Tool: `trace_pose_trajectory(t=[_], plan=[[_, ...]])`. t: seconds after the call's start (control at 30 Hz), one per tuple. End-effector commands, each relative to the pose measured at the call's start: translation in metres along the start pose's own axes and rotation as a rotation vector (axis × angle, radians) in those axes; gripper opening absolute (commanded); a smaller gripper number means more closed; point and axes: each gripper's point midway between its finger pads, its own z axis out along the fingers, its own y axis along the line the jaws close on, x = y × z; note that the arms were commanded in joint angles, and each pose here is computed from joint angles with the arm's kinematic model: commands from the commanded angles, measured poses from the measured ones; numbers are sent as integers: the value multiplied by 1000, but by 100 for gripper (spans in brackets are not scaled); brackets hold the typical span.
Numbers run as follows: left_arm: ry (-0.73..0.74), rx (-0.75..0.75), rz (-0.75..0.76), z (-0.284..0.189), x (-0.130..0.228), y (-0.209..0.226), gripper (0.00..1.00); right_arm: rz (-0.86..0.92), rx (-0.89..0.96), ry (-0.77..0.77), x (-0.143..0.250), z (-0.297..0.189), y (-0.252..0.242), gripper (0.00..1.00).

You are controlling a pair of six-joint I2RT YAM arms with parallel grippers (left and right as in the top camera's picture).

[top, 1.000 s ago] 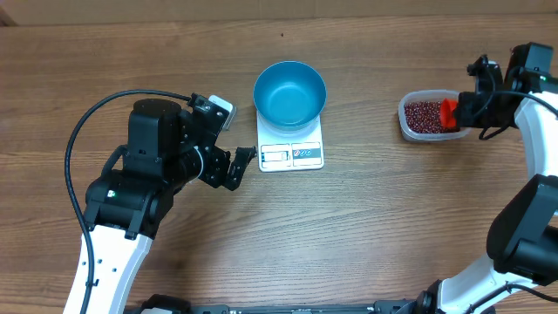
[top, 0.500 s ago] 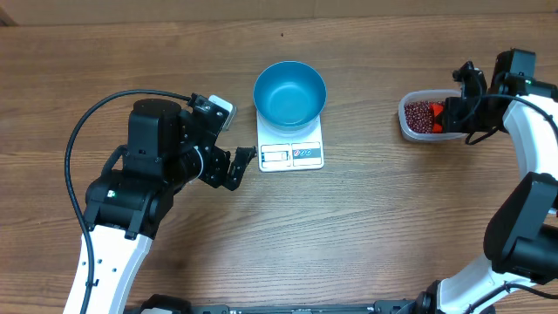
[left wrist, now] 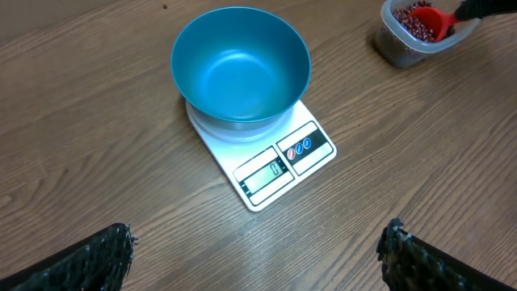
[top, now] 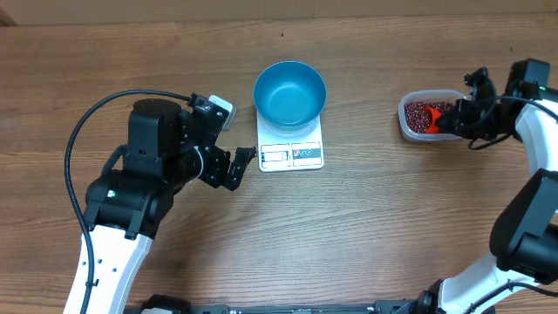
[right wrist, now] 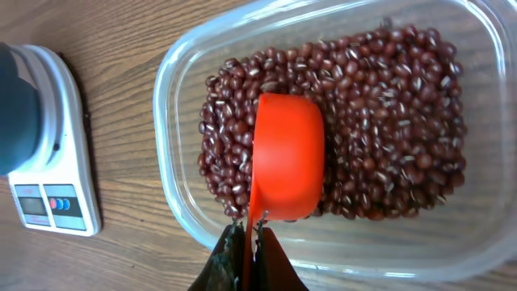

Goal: Scoop item into bowl and weigh 150g on scale
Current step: 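Lift the filled red scoop out of the bean tub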

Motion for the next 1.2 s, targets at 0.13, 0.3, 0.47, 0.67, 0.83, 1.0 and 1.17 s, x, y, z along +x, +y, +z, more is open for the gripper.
trace_pose_trajectory(t=[0.13,0.3,0.47,0.67,0.83,1.0,1.17], plan=[[-23,-2,-6,-6,-8,-2,100,92,-159,62,16,23,5,4],[-23,-2,-6,-6,-8,-2,99,104,-253,46,12,24,18,4],[-23,-2,-6,-6,-8,-2,99,144,-283,49,12,21,21,4],[-23,-2,-6,-6,-8,-2,99,237,-321,8,12,2,0,4],[-23,-2,-6,-6,-8,-2,99,294,-344,-50,9,-14,-20,4],[-23,-2,-5,-6,-8,-2,100,331,-430,-123,1,-31,-24,4],[-23,-2,-6,-6,-8,-2,100,337,-475,-141,-2,-36,-19,4]])
